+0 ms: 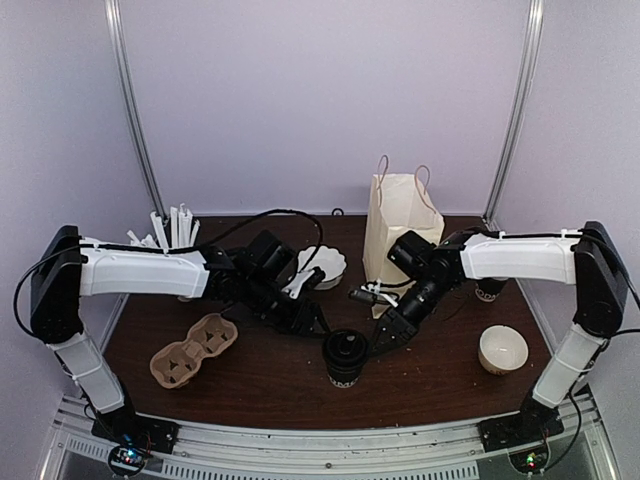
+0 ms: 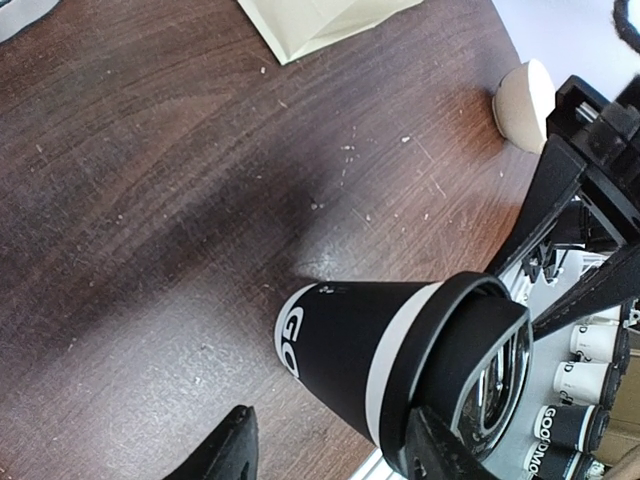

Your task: Pack the takeout coffee

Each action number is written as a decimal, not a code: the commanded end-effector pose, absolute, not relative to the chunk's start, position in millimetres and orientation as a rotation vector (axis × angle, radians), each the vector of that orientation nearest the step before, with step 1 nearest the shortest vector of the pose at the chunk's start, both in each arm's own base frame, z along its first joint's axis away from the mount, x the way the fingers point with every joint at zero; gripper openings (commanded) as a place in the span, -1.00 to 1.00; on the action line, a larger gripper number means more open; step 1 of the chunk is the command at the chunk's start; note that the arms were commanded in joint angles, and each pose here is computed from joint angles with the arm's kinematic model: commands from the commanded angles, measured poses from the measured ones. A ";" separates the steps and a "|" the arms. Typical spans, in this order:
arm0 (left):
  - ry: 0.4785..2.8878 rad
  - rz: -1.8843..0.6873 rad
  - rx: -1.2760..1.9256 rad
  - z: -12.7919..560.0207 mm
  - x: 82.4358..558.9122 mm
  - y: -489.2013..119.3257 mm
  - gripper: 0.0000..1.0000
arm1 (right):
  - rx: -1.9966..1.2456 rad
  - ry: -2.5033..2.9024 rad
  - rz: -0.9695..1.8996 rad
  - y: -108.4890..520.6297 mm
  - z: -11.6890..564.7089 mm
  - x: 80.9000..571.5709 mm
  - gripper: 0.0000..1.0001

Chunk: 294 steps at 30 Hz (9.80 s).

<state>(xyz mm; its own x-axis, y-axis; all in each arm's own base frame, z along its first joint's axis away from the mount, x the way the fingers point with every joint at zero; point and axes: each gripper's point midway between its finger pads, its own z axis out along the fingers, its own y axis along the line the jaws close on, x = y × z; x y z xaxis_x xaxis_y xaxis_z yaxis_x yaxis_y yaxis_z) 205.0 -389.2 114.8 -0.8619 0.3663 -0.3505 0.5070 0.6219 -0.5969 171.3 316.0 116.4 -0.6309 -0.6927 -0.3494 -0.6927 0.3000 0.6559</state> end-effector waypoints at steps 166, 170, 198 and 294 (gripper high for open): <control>1.853 -0.574 1.834 147.0 155.0 -443.5 0.95 | 1.814 -3.059 -1.182 194.4 253.1 236.4 0.39; 1.862 -0.577 1.848 139.8 155.2 -446.9 0.95 | 1.816 -3.059 -1.183 194.4 253.5 235.9 0.39; 2.073 -0.325 1.554 162.0 243.5 -399.2 0.68 | 1.821 -3.082 -1.169 191.3 254.1 234.3 0.38; 2.227 -0.174 1.193 167.3 360.4 -357.9 0.77 | 1.836 -3.079 -1.137 187.6 246.7 229.1 0.41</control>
